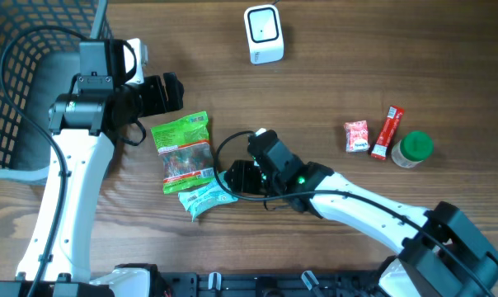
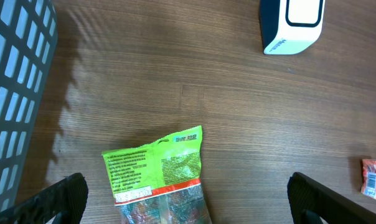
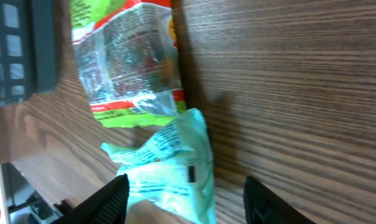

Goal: Scan the item barcode

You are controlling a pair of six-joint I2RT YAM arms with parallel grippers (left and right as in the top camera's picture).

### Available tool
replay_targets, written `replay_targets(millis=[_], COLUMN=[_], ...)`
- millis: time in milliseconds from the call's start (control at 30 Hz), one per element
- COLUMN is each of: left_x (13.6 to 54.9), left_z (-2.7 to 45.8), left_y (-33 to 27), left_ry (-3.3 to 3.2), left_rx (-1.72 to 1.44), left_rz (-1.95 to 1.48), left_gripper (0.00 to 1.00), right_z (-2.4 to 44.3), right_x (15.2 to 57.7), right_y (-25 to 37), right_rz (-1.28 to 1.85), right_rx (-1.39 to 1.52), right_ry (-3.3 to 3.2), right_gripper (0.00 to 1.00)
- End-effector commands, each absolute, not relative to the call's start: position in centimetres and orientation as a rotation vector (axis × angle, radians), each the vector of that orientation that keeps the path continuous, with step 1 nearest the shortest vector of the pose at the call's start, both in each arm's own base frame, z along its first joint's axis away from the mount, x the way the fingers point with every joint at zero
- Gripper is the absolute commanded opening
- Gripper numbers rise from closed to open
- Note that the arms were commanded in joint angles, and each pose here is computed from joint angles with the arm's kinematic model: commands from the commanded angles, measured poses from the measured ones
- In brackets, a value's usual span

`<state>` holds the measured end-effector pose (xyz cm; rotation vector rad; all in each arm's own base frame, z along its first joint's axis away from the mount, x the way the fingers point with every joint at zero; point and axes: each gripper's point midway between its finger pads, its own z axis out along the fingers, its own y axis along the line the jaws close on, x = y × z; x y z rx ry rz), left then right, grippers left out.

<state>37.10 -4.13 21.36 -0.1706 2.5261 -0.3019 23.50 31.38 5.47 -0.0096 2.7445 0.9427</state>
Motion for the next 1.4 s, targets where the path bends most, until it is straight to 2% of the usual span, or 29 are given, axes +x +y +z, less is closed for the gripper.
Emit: replay_targets(millis=[0, 67, 200, 233, 267, 333, 500, 600, 800, 833, 867, 900, 1167, 1200, 1367], left_x=[37.1, 37.1, 37.1, 37.1, 37.1, 37.1, 37.1, 37.1, 37.8, 37.7, 36.5, 35.7, 29.4, 28.3, 26.4], left_z=[21.3, 21.3, 21.3, 21.3, 21.3, 21.3, 21.3, 21.3, 21.9, 22.2, 22.3, 22.2, 9.9, 7.2, 0.1], left_y=[-4.4, -4.4, -4.4, -4.4, -4.4, -4.4, -4.4, -4.4, -4.9, -6.1, -8.9, -10.3, -21.8, -23.3, -23.7], left_ry=[2.529, 2.529, 2.529, 2.529, 2.529, 2.529, 2.529, 2.529, 2.491, 2.487, 2.509, 2.529, 2.91, 2.992, 3.195], left_rx=[-0.174, -0.174, -0.174, -0.174, -0.174, -0.174, -0.174, -0.174, -0.164, -0.134, -0.066, -0.034, 0.196, 0.249, 0.185], left_rz=[-0.318, -0.318, -0.318, -0.318, -0.318, -0.318, -0.318, -0.318, -0.352, -0.443, -0.658, -0.751, -0.909, -0.896, -0.814], left_gripper=[1.0, 1.0, 1.0, 1.0, 1.0, 1.0, 1.0, 1.0, 1.0, 0.91, 0.3, 0.04, 0.04, 0.04, 0.04], right_z=[3.4, 2.6, 1.1, 1.1, 1.2, 2.3, 4.5, 4.5, 4.1, 4.0, 4.0, 3.9, 4.2, 4.1, 3.8], right_x=[22.2, 21.3, 19.9, 19.8, 19.8, 21.3, 28.8, 30.4, 30.1, 30.3, 30.3, 30.4, 30.2, 30.2, 30.4], right_y=[32.3, 32.8, 34.1, 34.2, 34.1, 33.2, 25.4, 23.4, 23.0, 22.9, 22.6, 22.4, 22.1, 22.1, 21.7], right_rz=[1.01, 1.058, 1.185, 1.194, 1.208, 1.25, 1.2, 1.164, 1.139, 1.127, 1.125, 1.122, 1.172, 1.17, 1.129], right_rx=[-0.093, -0.105, -0.119, -0.123, -0.119, -0.119, -0.046, -0.039, -0.063, -0.054, -0.044, -0.033, -0.017, -0.016, -0.001], right_ry=[2.806, 2.853, 2.922, 2.927, 2.928, 2.888, 2.72, 2.681, 2.696, 2.697, 2.701, 2.704, 2.709, 2.71, 2.72], right_gripper=[0.61, 0.59, 0.34, 0.12, 0.04, 0.04, 0.04, 0.04, 0.04, 0.04, 0.04, 0.04, 0.04, 0.04, 0.04])
